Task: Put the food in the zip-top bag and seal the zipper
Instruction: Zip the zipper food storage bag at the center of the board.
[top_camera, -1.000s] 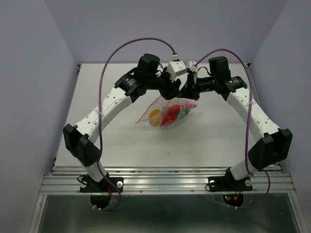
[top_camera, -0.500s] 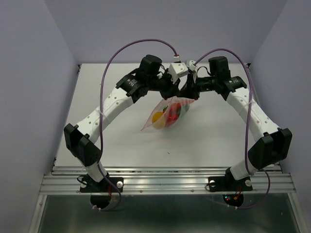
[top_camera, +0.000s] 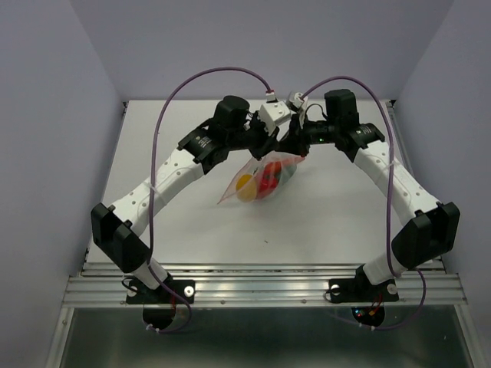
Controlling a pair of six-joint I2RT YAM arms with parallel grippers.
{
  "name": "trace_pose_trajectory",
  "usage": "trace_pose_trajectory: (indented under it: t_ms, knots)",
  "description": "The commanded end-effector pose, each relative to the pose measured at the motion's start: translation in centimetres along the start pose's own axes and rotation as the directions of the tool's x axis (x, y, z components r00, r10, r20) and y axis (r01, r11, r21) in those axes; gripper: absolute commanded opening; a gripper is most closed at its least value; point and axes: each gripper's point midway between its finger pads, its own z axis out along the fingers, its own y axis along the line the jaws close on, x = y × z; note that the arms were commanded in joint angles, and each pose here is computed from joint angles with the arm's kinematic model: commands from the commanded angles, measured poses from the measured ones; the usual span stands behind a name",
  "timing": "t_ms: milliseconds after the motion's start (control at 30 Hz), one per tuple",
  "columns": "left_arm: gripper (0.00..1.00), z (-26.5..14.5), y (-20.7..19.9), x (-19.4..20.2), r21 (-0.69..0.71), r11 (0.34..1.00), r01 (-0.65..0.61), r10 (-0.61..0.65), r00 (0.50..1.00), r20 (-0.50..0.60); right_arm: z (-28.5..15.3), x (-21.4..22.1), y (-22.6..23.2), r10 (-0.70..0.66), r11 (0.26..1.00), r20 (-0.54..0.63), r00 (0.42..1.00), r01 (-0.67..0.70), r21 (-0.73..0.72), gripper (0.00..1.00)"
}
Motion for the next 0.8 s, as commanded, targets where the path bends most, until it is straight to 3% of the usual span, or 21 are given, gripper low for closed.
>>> trace_pose_trajectory:
  t_ms: [0,767]
  knots:
    - [0.00,-2.5,0.3,1.7,-0.080,0.996,0.034,-0.038,0.998,-0.048,-2.5,-4.4,-2.1,-0.102,0.985,0.099,0.990,0.087,0.152,0.01]
    - [0.00,-3.1,0.8,8.5,-0.159,0.979,0.130,-0.159,0.969,-0.189,-4.9,-4.4,-6.2,-0.100,0.959,0.102,0.990,0.069,0.274,0.01]
